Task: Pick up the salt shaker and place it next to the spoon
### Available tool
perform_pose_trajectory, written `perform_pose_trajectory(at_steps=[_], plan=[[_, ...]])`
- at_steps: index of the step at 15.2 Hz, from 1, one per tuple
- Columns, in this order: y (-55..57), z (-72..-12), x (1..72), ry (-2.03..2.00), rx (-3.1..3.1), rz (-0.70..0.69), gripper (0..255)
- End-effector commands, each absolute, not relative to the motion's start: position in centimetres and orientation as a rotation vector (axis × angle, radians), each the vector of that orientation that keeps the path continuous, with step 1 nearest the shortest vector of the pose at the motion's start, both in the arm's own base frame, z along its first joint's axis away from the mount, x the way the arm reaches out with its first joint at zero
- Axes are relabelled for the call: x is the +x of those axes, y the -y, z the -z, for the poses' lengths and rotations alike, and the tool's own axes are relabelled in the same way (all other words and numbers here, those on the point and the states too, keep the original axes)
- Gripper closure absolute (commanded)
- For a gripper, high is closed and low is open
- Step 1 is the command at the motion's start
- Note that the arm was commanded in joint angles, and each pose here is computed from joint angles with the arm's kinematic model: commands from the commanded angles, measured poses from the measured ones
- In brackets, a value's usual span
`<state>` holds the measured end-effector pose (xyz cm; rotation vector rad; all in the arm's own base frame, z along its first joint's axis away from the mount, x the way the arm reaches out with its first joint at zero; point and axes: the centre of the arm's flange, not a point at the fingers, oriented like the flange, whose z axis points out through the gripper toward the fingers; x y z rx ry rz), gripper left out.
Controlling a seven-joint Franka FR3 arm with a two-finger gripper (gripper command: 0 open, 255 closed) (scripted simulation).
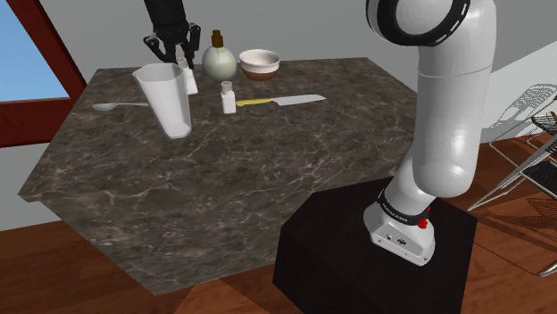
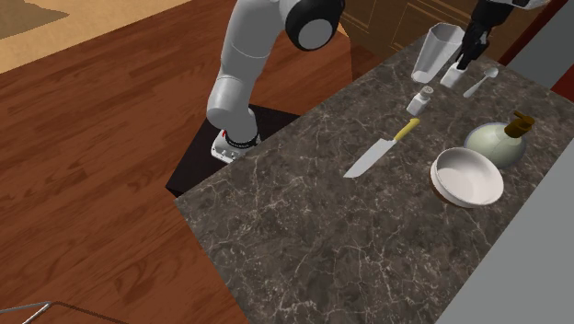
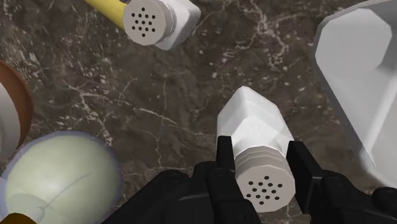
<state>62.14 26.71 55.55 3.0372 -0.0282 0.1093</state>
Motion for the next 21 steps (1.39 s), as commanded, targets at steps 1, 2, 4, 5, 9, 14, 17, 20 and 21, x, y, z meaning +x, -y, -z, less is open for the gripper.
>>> perform_pose_trajectory(at_steps=[1,2,4,5,9,14,17,20,21], plan=[[-26.8,-54.2,62.3,0.028,3.036,-0.105,255],[-26.8,-53.7,62.3,0.028,3.036,-0.105,255],[-26.8,-52.7,62.3,0.028,3.036,-0.105,255],[-26.8,-52.1,62.3,0.028,3.036,-0.105,255],[-26.8,-50.5,62.3,0.028,3.036,-0.105,255],[-26.8,-50.5,62.3,0.028,3.036,-0.105,255],[-26.3,-50.7,61.0,0.03,3.035,-0.106,0],[-27.1,-51.0,62.7,0.031,3.035,-0.107,0],[-27.2,-51.0,61.7,0.034,3.033,-0.109,0]])
